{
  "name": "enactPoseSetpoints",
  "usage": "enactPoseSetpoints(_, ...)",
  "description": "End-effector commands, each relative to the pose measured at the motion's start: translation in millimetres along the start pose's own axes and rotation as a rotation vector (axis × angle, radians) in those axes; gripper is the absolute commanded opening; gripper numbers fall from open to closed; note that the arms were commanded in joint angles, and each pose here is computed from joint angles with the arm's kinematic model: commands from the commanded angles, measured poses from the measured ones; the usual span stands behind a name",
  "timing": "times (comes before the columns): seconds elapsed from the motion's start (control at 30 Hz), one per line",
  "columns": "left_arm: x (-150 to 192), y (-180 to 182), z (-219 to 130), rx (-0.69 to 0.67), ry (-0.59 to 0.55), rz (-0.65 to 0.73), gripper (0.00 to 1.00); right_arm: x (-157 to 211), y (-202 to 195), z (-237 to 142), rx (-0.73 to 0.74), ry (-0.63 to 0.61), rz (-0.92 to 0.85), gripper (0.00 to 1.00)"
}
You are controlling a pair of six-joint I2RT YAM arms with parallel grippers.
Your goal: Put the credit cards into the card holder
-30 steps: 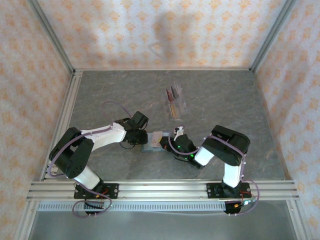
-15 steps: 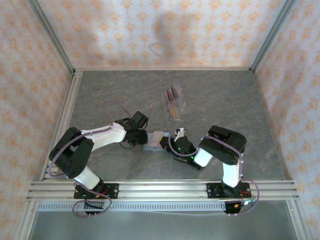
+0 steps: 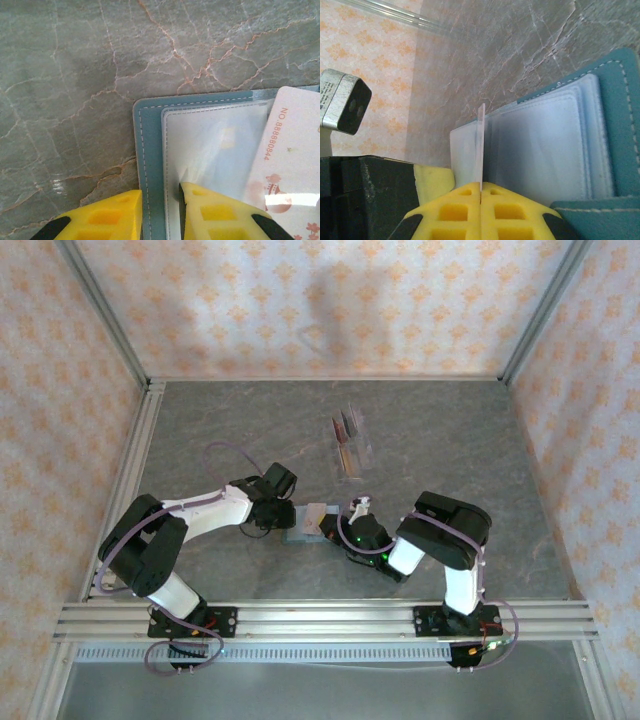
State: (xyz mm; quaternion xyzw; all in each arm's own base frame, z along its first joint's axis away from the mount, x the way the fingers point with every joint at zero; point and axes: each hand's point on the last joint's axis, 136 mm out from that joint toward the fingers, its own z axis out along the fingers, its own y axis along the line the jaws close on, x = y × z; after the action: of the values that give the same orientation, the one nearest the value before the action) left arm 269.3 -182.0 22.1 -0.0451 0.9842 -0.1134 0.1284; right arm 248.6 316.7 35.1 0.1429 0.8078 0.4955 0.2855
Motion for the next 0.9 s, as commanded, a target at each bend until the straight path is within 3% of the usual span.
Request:
enactPoseSetpoints(0.0, 8, 10, 8, -0.042, 0.026, -0.007, 0.26, 43, -71, -17, 0.241, 0.167, -0.023, 0.00)
enactPoseSetpoints(0.53, 8, 12, 9, -0.048, 0.030, -0.009, 0.25, 57, -80, -23, 0.294, 0.253, -0.015, 0.00)
enactPoseSetpoints(0.87, 8, 12, 8, -0.046, 0.028, -0.010, 0.25, 55, -90, -39, 0.346, 0.242, -0.018, 0.00)
